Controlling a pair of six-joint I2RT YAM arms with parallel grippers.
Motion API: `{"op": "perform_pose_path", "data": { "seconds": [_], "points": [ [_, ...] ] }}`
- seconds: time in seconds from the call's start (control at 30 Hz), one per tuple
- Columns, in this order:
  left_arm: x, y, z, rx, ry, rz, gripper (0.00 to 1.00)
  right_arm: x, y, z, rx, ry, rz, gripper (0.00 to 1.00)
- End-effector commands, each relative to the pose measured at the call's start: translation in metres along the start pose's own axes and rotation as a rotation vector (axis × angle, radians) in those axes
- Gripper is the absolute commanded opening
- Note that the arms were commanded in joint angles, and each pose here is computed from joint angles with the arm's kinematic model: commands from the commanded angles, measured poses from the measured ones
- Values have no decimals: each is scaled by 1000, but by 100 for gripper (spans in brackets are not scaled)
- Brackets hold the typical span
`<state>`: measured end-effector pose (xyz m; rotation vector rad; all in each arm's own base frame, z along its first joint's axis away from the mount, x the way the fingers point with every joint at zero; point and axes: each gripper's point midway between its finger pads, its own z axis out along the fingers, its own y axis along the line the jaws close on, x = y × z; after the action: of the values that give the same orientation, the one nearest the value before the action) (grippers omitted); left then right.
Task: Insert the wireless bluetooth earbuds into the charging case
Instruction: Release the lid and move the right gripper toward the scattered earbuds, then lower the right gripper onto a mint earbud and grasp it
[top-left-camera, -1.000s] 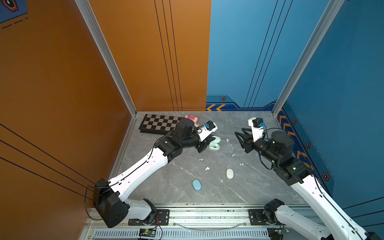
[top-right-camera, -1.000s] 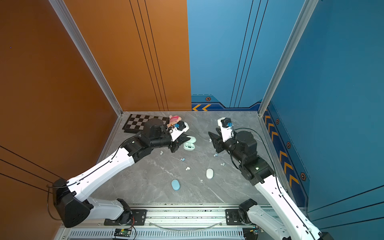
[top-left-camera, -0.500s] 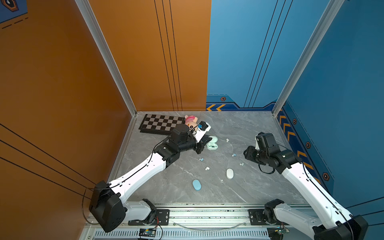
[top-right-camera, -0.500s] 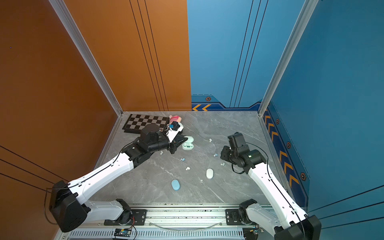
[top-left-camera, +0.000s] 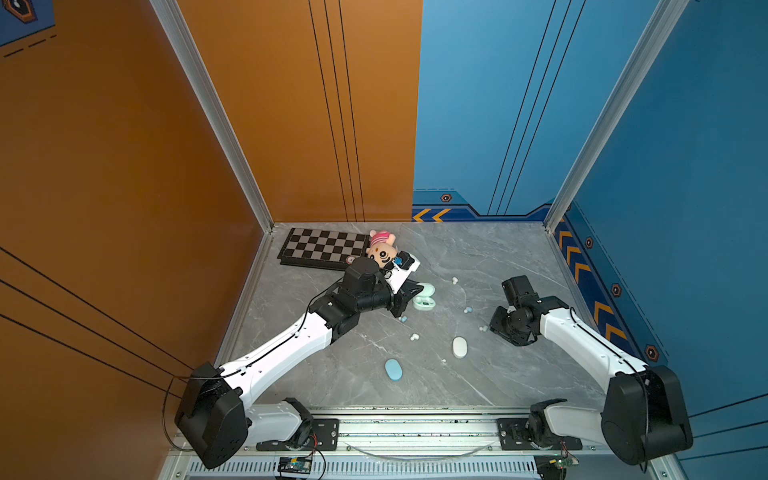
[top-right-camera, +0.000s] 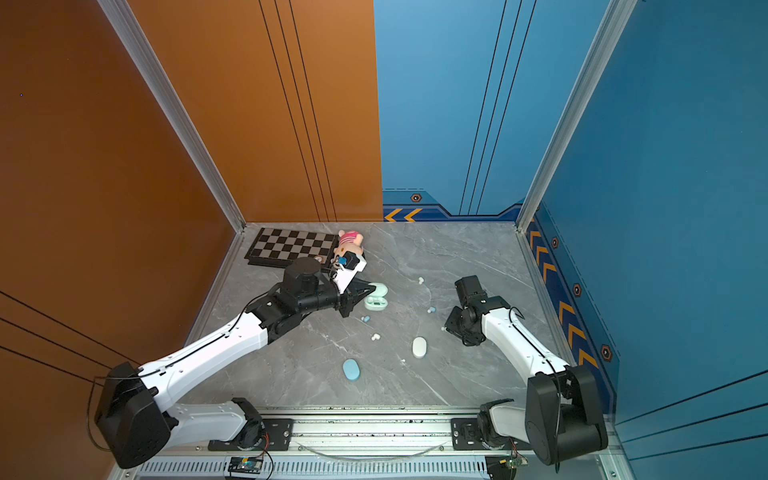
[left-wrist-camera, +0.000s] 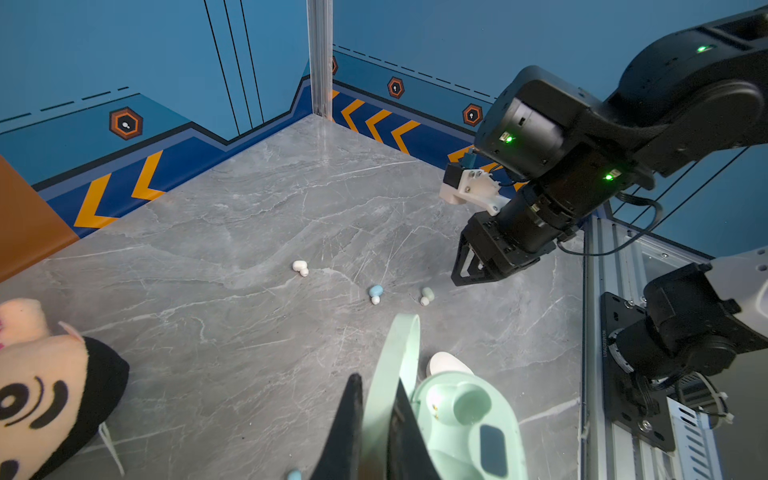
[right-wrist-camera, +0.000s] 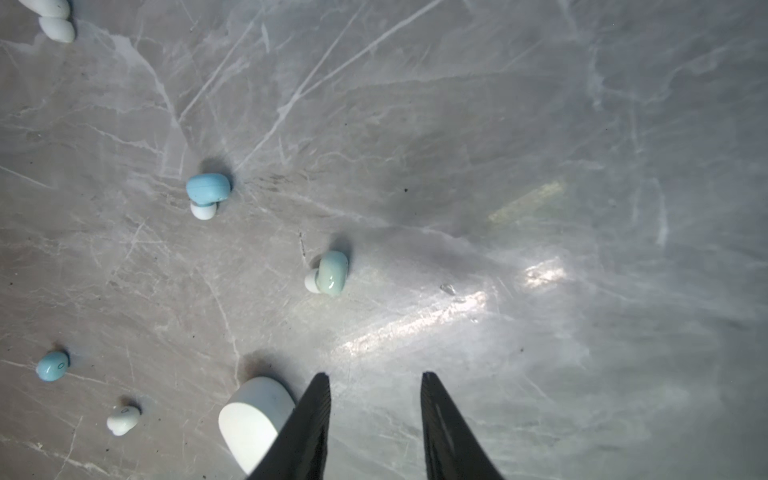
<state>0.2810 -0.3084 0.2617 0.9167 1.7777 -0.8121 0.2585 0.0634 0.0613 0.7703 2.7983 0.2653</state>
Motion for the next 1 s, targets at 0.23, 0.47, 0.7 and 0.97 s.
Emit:
{"op": "perform_pose_path", "data": {
  "seconds": [0.23,0.47,0.7,0.97],
  "points": [
    [-6,-17,-3,5,-28,12,0,-15,21,27,-50,26,-13,37],
    [-9,-17,-5,-7,-37,18,0,-20,21,39,-27,36,-33,35],
    [-10,-18,-7,-9,-25,32,0,-24,23,48,-20,42,-38,28],
    [-10,-17,-7,-12,-14,35,0,-29,26,47,-25,28,-55,18]
  ]
}}
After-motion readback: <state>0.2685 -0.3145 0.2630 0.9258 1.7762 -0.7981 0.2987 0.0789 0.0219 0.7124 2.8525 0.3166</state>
